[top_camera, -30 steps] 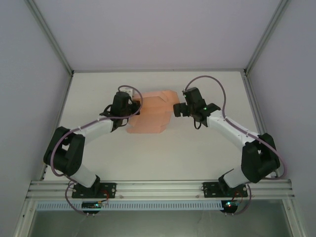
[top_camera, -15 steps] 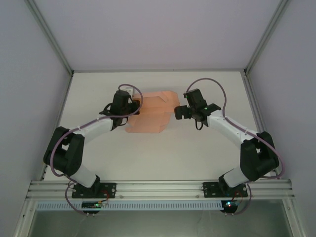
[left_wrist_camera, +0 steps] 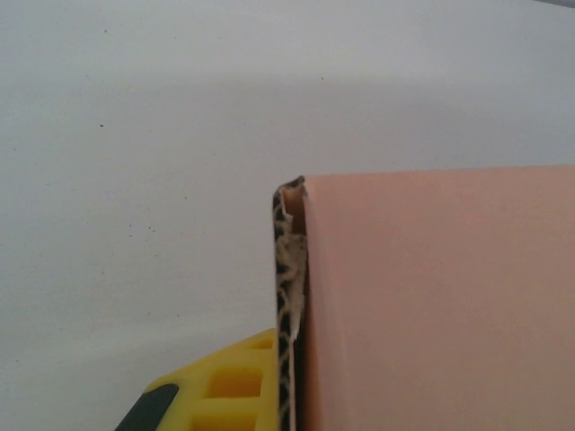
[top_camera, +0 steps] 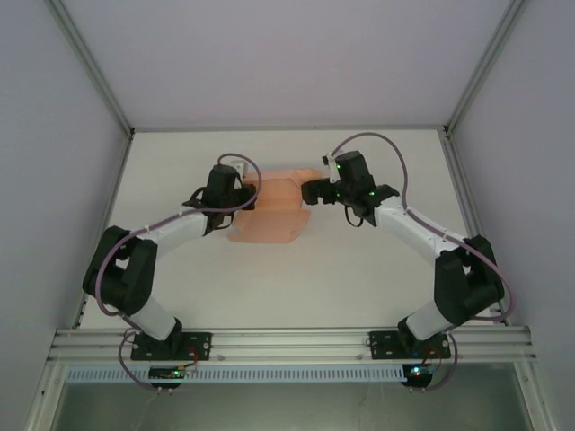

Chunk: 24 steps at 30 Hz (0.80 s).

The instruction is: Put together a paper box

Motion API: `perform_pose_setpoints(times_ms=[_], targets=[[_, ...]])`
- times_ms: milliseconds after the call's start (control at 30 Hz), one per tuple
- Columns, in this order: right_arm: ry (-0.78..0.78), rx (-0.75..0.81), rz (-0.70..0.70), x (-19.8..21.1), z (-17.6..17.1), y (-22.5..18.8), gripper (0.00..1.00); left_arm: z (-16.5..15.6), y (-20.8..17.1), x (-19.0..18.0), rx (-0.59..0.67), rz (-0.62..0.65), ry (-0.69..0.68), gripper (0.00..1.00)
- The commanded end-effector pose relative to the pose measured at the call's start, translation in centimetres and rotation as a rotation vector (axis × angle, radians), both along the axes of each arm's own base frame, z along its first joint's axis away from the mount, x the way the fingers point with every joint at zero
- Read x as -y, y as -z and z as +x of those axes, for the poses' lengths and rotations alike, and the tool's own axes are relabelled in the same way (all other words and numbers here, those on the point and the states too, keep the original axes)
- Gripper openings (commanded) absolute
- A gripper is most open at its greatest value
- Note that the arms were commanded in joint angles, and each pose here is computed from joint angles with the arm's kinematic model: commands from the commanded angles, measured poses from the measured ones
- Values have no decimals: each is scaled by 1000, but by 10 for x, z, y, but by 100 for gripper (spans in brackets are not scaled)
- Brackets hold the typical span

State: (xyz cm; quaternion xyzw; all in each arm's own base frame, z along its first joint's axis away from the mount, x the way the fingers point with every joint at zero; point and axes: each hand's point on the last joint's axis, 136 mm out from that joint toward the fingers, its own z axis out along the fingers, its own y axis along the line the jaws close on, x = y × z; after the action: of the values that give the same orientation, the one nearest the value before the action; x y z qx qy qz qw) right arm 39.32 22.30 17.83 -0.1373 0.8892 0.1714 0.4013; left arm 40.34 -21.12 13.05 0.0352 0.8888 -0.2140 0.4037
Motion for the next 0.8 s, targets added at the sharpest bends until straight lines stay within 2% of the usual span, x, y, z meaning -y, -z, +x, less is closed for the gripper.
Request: perform_pose_setpoints(times_ms=[0,167,367,633,767], targets=[[-26,28,3,-27,11,-2,99,5,-17,14,24,-45,28,0],[10,76,-145,-44,24,3,99,4,-24,17,33,-59,41,0],[90,132,-221,-36,24,-12,99,4,-24,12,32,-48,16,0],[61,154,-173,2,-24,-48,99,3,-20,-1,33,-28,-9,0],[32,206,-71,22,-52,-73,99,3,-23,-4,47,-25,-2,0]])
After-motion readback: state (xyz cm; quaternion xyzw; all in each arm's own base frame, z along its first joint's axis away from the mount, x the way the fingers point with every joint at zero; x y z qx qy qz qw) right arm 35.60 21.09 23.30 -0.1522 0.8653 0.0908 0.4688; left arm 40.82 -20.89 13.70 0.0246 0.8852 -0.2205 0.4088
